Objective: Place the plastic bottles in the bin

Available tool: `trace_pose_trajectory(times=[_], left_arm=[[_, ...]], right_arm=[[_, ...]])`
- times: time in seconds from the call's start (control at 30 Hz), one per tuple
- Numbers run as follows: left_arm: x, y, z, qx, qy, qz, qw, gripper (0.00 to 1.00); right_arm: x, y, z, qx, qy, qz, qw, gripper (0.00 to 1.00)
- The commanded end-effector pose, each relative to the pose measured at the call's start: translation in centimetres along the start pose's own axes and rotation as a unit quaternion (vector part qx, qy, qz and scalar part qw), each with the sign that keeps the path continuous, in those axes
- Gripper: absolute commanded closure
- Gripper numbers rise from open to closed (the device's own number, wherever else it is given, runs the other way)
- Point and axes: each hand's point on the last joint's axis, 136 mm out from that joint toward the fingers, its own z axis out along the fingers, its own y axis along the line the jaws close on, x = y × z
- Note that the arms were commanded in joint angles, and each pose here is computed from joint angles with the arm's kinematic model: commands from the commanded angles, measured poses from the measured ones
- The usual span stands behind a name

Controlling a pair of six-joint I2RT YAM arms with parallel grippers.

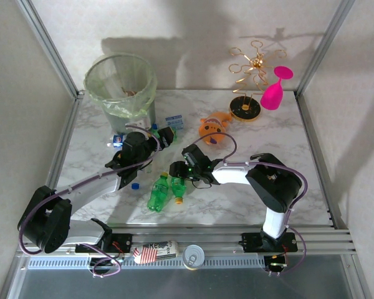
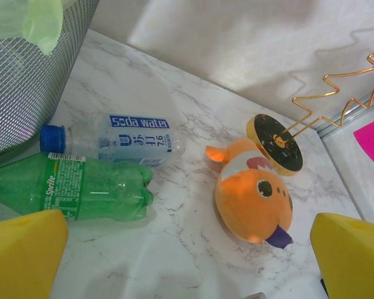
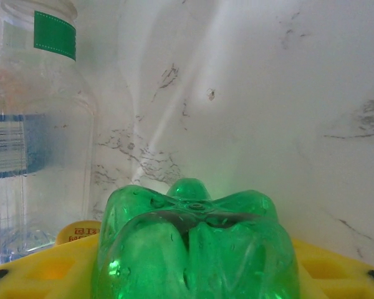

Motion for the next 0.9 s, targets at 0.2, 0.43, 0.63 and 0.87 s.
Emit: trace_pose_trajectory(times=[0.2,0.43,0.63,0.87], left_arm=[[0.5,-2.4,0.4,0.056,0.020,-0.014,0.998,0.00],[2.1,-6.5,0.8,0.133,0.056,0.002,0.989,0.00],[4.0,-10.8,0.6,0.210,0.084,0.034,0.974,0.00],[7.0,-14.7,-0.1,0.288,0.137,0.070,0.945,0.00]], right_arm=[[-5.3,0.2,-5.6,-0.035,-0.093,-0.004,0.995,0.45],[-11.6,-0.4,-12.9,-0.012,-0.211,-0.038,0.977,0.45],[-15.8,-1.7,-18.7,0.022,-0.305,-0.048,0.951,0.45],[-18.6,-1.3,-23.4,0.021,-0.369,-0.055,0.927,0.45]])
